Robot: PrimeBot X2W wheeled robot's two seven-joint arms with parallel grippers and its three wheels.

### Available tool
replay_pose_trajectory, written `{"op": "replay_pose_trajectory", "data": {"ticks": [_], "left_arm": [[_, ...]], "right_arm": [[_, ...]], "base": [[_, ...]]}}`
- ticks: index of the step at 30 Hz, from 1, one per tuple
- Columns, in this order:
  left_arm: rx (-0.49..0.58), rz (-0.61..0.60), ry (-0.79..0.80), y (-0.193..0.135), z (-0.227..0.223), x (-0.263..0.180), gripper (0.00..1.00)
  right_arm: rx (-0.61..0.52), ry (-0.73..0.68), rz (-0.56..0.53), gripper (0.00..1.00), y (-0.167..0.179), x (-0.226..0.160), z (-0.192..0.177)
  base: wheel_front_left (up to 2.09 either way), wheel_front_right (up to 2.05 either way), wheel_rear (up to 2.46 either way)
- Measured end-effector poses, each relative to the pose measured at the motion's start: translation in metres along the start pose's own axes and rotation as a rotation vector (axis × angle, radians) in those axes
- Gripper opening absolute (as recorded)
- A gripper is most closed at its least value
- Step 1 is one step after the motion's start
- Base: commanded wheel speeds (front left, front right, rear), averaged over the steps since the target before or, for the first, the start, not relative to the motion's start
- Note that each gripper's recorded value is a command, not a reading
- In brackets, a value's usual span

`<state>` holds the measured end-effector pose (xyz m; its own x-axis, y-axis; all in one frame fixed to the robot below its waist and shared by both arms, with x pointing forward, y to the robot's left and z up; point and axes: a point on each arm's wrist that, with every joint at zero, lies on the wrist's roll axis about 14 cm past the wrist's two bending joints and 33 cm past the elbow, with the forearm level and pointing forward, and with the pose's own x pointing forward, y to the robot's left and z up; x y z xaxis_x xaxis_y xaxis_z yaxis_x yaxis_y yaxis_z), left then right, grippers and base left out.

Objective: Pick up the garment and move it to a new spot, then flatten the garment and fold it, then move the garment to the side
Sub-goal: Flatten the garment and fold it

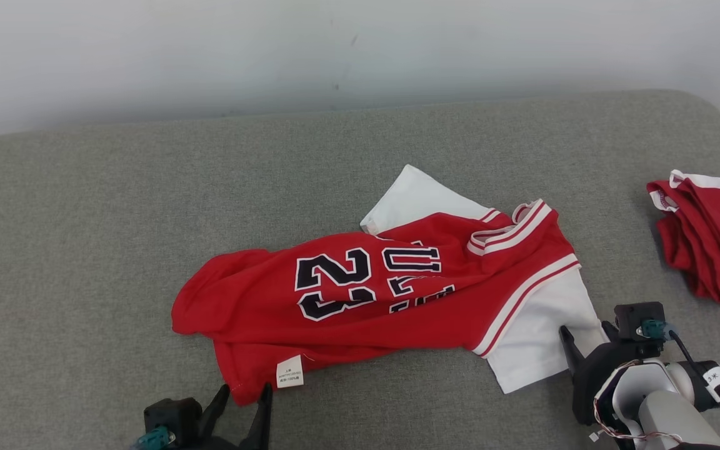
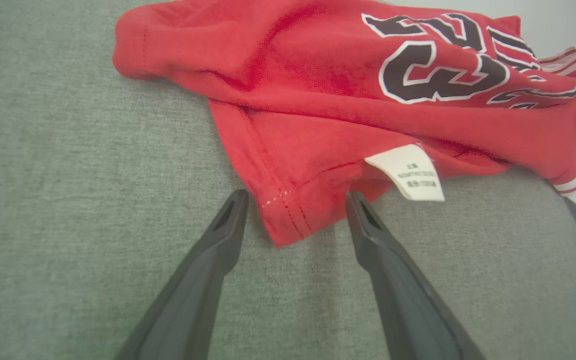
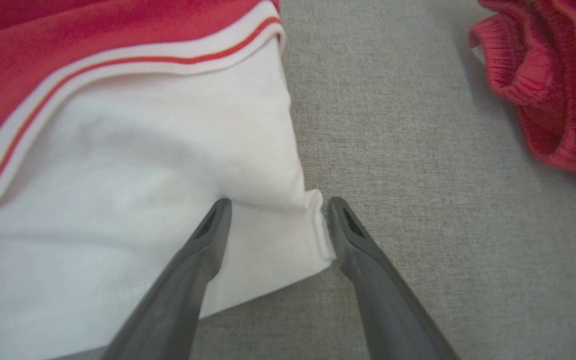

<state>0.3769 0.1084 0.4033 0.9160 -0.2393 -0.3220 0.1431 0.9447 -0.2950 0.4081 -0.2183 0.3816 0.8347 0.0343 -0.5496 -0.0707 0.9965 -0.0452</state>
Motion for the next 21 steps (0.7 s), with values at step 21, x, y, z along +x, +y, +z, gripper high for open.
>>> {"op": "replay_pose_trajectory", "data": {"ticks": [21], "left_arm": [[-0.040, 0.034, 0.018, -0.001, 0.007, 0.007, 1.00]], "right_arm": [[0.044, 0.110, -0.004, 1.00, -0.006, 0.013, -0.017]], "base": [[0.00, 0.00, 0.00]]}}
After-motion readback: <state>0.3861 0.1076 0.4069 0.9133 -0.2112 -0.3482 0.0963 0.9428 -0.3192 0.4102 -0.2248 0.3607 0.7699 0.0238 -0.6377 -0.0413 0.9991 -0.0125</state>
